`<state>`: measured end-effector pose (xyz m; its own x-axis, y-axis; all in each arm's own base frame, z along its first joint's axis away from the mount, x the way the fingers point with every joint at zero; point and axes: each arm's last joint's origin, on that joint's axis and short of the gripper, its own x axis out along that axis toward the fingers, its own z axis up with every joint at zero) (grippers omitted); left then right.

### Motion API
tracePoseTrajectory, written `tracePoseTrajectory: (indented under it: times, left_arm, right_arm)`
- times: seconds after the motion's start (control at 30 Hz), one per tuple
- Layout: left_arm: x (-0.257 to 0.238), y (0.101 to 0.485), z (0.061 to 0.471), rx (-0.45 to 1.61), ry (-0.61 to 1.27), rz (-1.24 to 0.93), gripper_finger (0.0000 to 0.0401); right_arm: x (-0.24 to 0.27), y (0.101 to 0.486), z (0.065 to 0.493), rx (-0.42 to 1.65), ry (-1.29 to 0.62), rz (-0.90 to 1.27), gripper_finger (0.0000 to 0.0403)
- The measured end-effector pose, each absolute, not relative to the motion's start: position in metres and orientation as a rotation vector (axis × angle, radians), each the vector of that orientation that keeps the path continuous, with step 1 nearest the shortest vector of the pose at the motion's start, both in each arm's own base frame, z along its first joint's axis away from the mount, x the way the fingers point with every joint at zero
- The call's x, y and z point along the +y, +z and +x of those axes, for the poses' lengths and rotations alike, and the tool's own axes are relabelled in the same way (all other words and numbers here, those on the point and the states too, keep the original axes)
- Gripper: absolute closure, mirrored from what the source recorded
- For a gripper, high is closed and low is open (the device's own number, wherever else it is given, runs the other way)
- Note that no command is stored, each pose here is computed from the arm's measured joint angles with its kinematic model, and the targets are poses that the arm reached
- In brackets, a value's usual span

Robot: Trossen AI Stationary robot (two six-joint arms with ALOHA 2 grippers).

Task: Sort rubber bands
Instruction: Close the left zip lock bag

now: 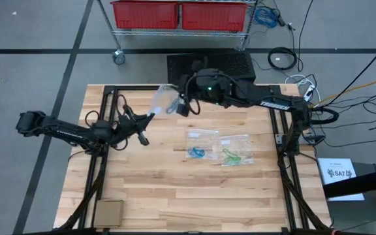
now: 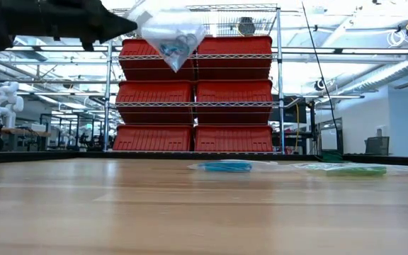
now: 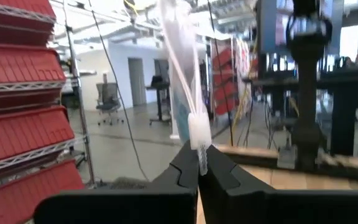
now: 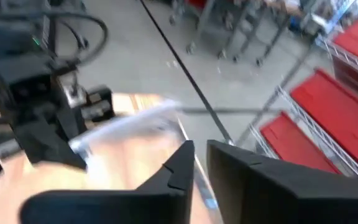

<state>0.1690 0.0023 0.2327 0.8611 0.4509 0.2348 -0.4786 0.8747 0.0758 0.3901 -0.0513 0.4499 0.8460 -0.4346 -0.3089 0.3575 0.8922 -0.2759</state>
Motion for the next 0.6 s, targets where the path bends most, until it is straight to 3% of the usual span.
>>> tracePoseTrajectory:
  times: [0.27, 0.6]
  left_arm:
    - [0.001, 0.209, 0.173, 0.03, 0.416, 0.187, 0.04]
    - [-0.005, 0.183, 0.171, 0.273, 0.167, 0.179, 0.04]
  right_arm:
    - [-0.043, 0.438, 0.364, 0.623, -0.346, -0.143, 0.0283]
    - [-0.008, 0.369, 0.429, 0.748, -0.059, -0.211, 0.0274]
